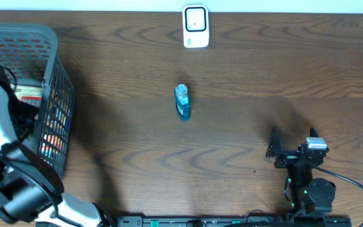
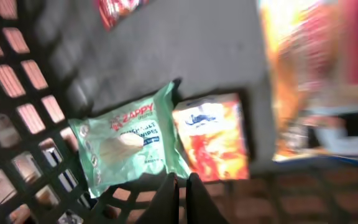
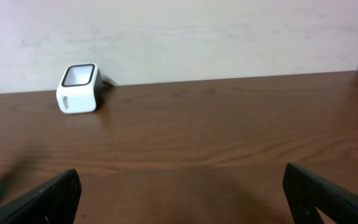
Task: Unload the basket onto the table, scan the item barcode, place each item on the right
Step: 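Reach the left gripper into the basket toward the green wipes pack, then grasp the green wipes pack and lift it out with the left gripper, then carry the wipes pack to the scanner and drop it beside the bottle, then reach the left gripper into the basket and grasp the Kleenex pack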
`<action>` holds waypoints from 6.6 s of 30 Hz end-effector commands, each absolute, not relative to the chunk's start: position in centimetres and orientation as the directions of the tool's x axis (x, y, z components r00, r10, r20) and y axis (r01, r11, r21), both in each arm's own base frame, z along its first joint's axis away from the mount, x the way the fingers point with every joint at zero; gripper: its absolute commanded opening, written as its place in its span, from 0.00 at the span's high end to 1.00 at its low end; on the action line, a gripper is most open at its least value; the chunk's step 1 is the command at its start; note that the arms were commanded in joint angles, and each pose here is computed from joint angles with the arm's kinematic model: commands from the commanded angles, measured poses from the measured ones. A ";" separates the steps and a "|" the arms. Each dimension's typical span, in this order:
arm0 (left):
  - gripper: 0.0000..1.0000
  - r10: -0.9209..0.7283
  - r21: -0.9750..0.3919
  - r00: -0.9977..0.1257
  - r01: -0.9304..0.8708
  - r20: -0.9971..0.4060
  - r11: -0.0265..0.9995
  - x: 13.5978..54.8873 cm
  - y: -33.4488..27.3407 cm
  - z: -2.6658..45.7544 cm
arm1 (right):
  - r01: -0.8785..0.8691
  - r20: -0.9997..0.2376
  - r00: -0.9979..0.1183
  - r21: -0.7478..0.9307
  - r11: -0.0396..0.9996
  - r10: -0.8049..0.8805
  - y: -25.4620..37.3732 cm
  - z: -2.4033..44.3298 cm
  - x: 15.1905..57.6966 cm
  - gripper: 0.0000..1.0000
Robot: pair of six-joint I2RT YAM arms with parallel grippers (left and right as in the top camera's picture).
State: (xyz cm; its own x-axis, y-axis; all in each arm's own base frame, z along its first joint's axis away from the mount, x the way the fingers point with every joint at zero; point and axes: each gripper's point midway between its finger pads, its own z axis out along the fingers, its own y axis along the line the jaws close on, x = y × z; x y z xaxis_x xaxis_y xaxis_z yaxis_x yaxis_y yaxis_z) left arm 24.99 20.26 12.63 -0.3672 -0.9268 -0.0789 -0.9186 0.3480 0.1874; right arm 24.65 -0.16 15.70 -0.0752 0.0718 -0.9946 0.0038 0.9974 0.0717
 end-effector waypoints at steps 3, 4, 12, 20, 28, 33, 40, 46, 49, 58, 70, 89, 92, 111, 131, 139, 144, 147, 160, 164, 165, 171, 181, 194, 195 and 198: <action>0.92 -0.917 0.119 -0.362 -0.931 -0.169 0.346 25.1 20.4 16.5 | -0.003 -0.995 -0.076 0.060 0.998 0.059 0.0 15.6 24.6 0.01; 0.75 -0.922 0.124 -0.353 -0.934 -0.161 0.336 24.8 20.3 16.5 | -0.003 -0.995 -0.076 0.060 0.998 0.059 0.0 15.6 24.6 0.01; 0.08 -0.865 0.234 -0.500 -0.838 0.032 0.493 21.5 18.1 13.6 | -0.003 -0.995 -0.076 0.060 0.998 0.059 0.0 15.6 24.6 0.01; 0.07 -0.760 0.307 -0.631 -0.701 0.154 0.644 18.4 17.9 9.7 | -0.003 -0.995 -0.076 0.060 0.998 0.059 0.0 15.6 24.6 0.01; 0.06 -0.754 0.323 -0.643 -0.690 0.136 0.648 17.8 17.9 6.1 | -0.003 -0.995 -0.076 0.060 0.998 0.059 0.0 15.6 24.6 0.01; 0.06 -0.756 0.316 -0.646 -0.699 0.106 0.641 17.6 17.7 3.4 | -0.003 -0.995 -0.076 0.060 0.998 0.059 0.0 15.6 24.6 0.01; 0.29 -0.762 0.302 -0.642 -0.713 0.079 0.632 17.1 17.3 0.9 | -0.003 -0.995 -0.076 0.060 0.998 0.059 0.0 15.6 24.6 0.01; 0.92 -0.776 0.297 -0.629 -0.731 0.056 0.614 17.6 17.5 0.9 | -0.003 -0.995 -0.076 0.060 0.998 0.059 0.0 15.6 24.6 0.01; 0.93 -0.776 0.292 -0.630 -0.736 0.037 0.611 18.2 17.9 1.4 | -0.003 -0.995 -0.076 0.060 0.998 0.059 0.0 15.6 24.6 0.01; 0.93 -0.772 0.244 -0.624 -0.773 -0.122 0.586 22.9 21.2 10.0 | -0.003 -0.995 -0.076 0.060 0.998 0.059 0.0 15.6 24.6 0.01; 0.93 -0.696 -0.049 -0.330 -0.885 -0.638 0.464 24.5 22.2 30.5 | -0.003 -0.995 -0.076 0.060 0.998 0.059 0.0 15.6 24.6 0.01; 0.93 -0.467 -0.533 -0.578 -0.064 -0.669 0.844 30.2 -4.8 38.5 | -0.003 -0.995 -0.076 0.060 0.998 0.059 0.0 15.6 24.6 0.01; 0.93 -0.397 -0.456 -0.657 -0.091 -0.641 0.886 31.4 -6.7 34.7 | -0.003 -0.995 -0.076 0.060 0.998 0.059 0.0 15.6 24.6 0.01; 0.92 -0.647 -0.164 -0.759 -0.631 -0.070 0.758 35.9 -12.2 7.0 | -0.003 -0.995 -0.076 0.060 0.998 0.059 0.0 15.6 24.6 0.01; 0.01 -0.566 -0.248 -0.765 -0.510 -0.306 0.824 38.2 -11.4 13.7 | -0.003 -0.995 -0.076 0.060 0.998 0.059 0.0 15.6 24.6 0.01; 0.01 -0.464 -0.297 -0.570 -0.364 -0.678 0.883 35.5 -6.3 28.5 | -0.003 -0.995 -0.076 0.060 0.998 0.059 0.0 15.6 24.6 0.01; 0.01 -0.475 -0.339 -0.434 -0.355 -0.766 0.871 32.7 -2.7 33.9 | -0.003 -0.995 -0.076 0.060 0.998 0.059 0.0 15.6 24.6 0.01; 0.01 -0.487 -0.352 -0.354 -0.383 -0.798 0.854 31.1 0.1 36.1 | -0.003 -0.995 -0.076 0.060 0.998 0.059 0.0 15.6 24.6 0.01; 0.00 -0.586 -0.305 -0.218 -0.685 -0.781 0.662 26.7 10.8 34.9 | -0.003 -0.995 -0.076 0.060 0.998 0.059 0.0 15.6 24.6 0.01; 0.00 -0.630 -0.230 -0.263 -0.774 -0.731 0.590 25.9 13.2 32.0 | -0.003 -0.995 -0.076 0.060 0.998 0.059 0.0 15.6 24.6 0.01; 0.00 -0.640 -0.214 -0.273 -0.789 -0.718 0.576 25.8 13.6 31.4 | -0.003 -0.995 -0.076 0.060 0.998 0.059 0.0 15.6 24.6 0.01; 0.00 -0.744 -0.092 -0.347 -0.873 -0.572 0.478 25.5 16.1 25.6 | -0.003 -0.995 -0.076 0.060 0.998 0.059 0.0 15.6 24.6 0.01; 0.00 -0.866 -0.020 -0.386 -0.910 -0.319 0.414 27.0 18.1 17.4 | -0.003 -0.995 -0.076 0.060 0.998 0.059 0.0 15.6 24.6 0.01; 0.00 -0.928 0.007 -0.362 -0.932 -0.093 0.363 27.1 18.7 11.0 | -0.003 -0.995 -0.076 0.060 0.998 0.059 0.0 15.6 24.6 0.01; 0.00 -0.928 0.013 -0.363 -0.932 -0.080 0.363 27.1 18.6 10.5 | -0.003 -0.995 -0.076 0.060 0.998 0.059 0.0 15.6 24.6 0.01; 0.00 -0.930 0.034 -0.365 -0.931 -0.045 0.364 26.9 18.4 9.3 | -0.003 -0.995 -0.076 0.060 0.998 0.059 0.0 15.6 24.6 0.01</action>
State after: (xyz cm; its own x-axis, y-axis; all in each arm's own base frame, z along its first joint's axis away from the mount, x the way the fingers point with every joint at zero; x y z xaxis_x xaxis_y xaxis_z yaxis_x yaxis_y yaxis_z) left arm 26.85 18.82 10.45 -0.3647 -0.9264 -0.0938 -0.9311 0.3631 0.0343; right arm 24.65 -0.16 15.70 -0.0752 0.0718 -0.9946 0.0038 0.9974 0.0717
